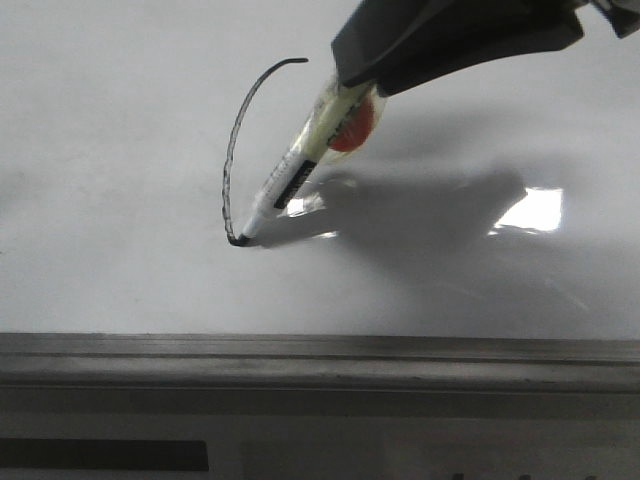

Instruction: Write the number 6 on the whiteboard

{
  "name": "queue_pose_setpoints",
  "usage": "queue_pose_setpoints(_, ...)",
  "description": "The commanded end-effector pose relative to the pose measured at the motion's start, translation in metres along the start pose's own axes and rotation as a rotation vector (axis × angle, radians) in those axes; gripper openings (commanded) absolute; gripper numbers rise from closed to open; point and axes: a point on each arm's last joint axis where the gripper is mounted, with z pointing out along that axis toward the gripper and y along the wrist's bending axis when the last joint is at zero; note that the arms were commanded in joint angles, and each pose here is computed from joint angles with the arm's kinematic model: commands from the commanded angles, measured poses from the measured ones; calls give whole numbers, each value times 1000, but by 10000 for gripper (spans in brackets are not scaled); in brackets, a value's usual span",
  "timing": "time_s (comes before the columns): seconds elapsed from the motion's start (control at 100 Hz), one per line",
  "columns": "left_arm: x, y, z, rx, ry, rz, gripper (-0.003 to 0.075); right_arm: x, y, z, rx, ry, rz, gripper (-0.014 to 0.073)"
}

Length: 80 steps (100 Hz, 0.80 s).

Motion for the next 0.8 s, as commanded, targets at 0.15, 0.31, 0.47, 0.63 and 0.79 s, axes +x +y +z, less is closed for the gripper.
queue_pose_setpoints(0.15, -7, 1, 5, -4, -16, -19, 350, -31, 3, 5, 24, -79, -129, -64)
queue_pose_setpoints(0.31, 4, -10, 19, 63, 54, 46, 350, -38, 19, -13, -31, -189, -159, -64)
queue_pose_setpoints(0.47, 15, -30, 38, 162, 69, 67, 350, -36, 29, -27, -74, -190, -177, -64)
queue_pose_setpoints(0.63, 20, -43, 53, 203, 15, 68, 350, -33, 35, -30, -101, -178, -178, -64)
queue_pose_setpoints(0.79, 28, -47, 62, 207, 47, 73, 348, -31, 42, -30, -131, -169, -186, -64)
